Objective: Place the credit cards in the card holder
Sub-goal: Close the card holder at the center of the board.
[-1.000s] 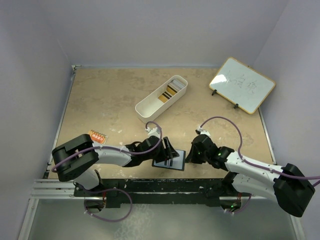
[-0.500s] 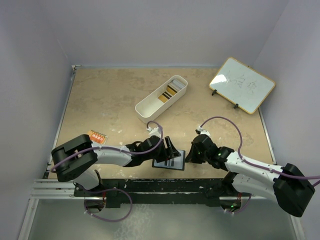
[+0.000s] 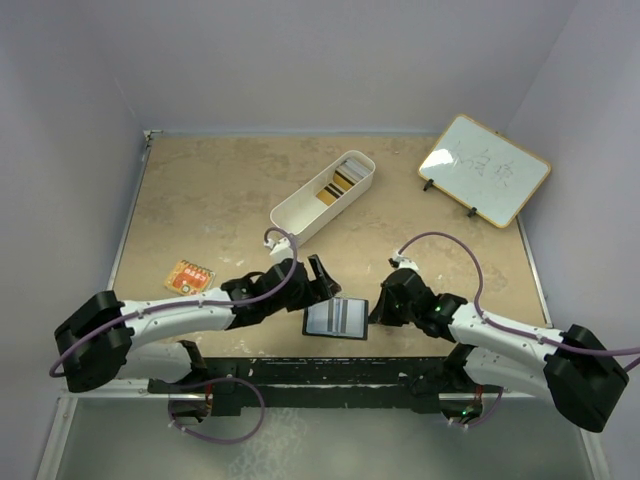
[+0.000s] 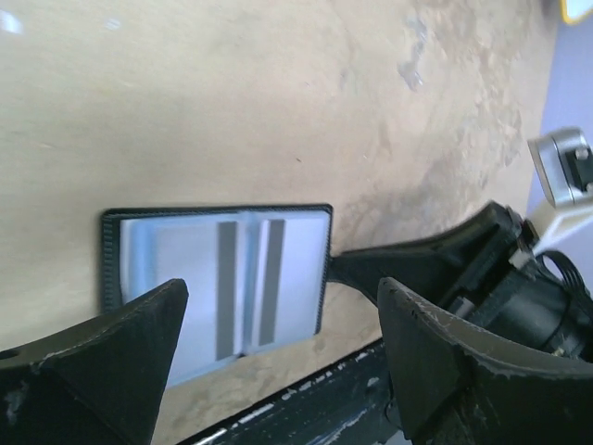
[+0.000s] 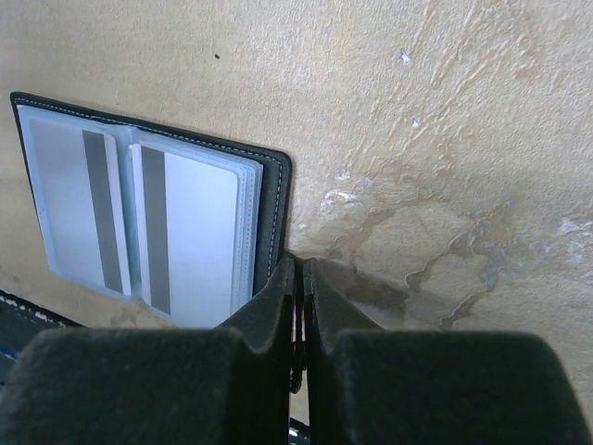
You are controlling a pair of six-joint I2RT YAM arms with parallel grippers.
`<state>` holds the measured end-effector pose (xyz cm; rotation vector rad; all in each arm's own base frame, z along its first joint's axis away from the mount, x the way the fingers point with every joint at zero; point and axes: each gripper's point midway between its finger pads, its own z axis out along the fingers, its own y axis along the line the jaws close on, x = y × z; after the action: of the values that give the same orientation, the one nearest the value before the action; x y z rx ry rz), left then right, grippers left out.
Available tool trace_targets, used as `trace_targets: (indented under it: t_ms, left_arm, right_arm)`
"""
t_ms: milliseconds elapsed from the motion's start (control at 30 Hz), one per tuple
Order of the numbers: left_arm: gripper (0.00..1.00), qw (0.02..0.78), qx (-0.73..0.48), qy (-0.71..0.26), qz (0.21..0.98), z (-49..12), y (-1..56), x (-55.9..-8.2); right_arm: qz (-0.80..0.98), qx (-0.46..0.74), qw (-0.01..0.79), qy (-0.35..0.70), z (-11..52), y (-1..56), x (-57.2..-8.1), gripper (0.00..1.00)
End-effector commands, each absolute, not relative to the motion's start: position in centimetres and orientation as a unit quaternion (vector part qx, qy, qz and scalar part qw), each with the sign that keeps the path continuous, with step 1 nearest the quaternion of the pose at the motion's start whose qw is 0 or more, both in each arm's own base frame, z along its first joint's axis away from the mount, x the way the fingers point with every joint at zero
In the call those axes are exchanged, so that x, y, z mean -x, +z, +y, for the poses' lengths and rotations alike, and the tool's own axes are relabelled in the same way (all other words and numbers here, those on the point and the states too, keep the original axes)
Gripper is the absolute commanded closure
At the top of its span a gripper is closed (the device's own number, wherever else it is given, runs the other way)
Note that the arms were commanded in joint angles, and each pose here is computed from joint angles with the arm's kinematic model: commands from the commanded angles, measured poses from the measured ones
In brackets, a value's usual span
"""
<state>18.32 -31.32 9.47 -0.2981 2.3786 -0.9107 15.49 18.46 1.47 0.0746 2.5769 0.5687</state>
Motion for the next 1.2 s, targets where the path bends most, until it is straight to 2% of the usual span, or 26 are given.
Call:
trace_targets:
  t_ms: [0,233,633,967,1167]
  left_arm:
    - [0.19,0.307,0.132,-0.292,0.896,-27.3,8.6,-19.6]
    - [0.17,0.298,0.157,-0.294,0.895,-25.2,7.2,-19.7]
    - [0.17,0.257,0.170,-0.352,0.884,-27.4,5.1,-19.0]
    - [0.19,0.238,0.150,-0.460,0.842,-31.5,11.1,-18.6]
    - [0.26,0.237,0.135,-0.496,0.824,-34.1,13.6,-17.1]
  right_arm:
    - [0.949,-0.009,0.243,0.199,18.1,0.8,-15.0,0.97]
    - [0.948,-0.005,0.241,0.207,18.5,0.9,-15.1,0.97]
    - [0.949,-0.005,0.234,0.212,18.9,0.6,-15.1,0.97]
    - [0.945,-0.002,0.232,0.230,20.1,0.9,-15.5,0.98]
    - [0.943,0.010,0.239,0.231,20.7,1.3,-16.2,0.99]
